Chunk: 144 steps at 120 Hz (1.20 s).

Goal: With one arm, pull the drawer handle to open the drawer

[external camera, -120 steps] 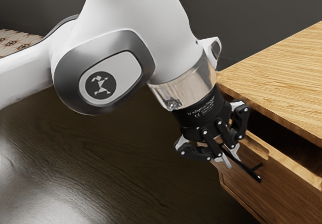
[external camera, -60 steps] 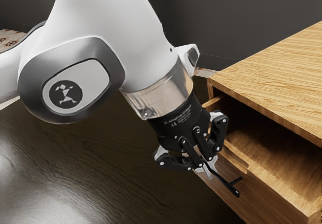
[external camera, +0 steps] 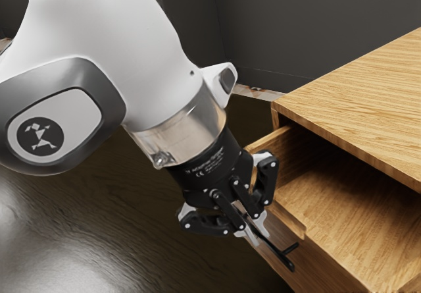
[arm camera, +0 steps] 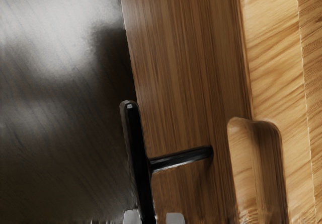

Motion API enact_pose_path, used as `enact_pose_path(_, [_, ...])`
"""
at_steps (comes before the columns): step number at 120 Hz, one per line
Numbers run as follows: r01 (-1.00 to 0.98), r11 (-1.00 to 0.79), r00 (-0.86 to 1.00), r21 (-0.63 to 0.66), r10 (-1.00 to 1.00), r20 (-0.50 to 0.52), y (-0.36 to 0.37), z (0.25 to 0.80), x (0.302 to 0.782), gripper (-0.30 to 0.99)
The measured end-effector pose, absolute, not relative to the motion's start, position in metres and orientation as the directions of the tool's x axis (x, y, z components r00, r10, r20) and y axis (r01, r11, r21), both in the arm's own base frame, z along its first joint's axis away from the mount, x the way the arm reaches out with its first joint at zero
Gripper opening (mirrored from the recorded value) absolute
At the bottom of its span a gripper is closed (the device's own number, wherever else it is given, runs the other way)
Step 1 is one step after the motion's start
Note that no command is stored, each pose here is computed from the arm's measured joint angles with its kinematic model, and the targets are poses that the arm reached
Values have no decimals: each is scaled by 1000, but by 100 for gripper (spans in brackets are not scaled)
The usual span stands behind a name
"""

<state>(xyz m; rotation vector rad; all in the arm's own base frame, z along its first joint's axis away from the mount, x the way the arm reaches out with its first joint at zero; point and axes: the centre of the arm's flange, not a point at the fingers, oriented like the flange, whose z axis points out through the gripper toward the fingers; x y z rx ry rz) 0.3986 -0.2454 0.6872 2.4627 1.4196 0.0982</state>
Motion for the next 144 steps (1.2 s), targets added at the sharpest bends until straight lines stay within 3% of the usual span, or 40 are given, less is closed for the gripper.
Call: enact_pose_path(144, [836, -457, 497, 304, 865, -66, -215, 687, 304, -10])
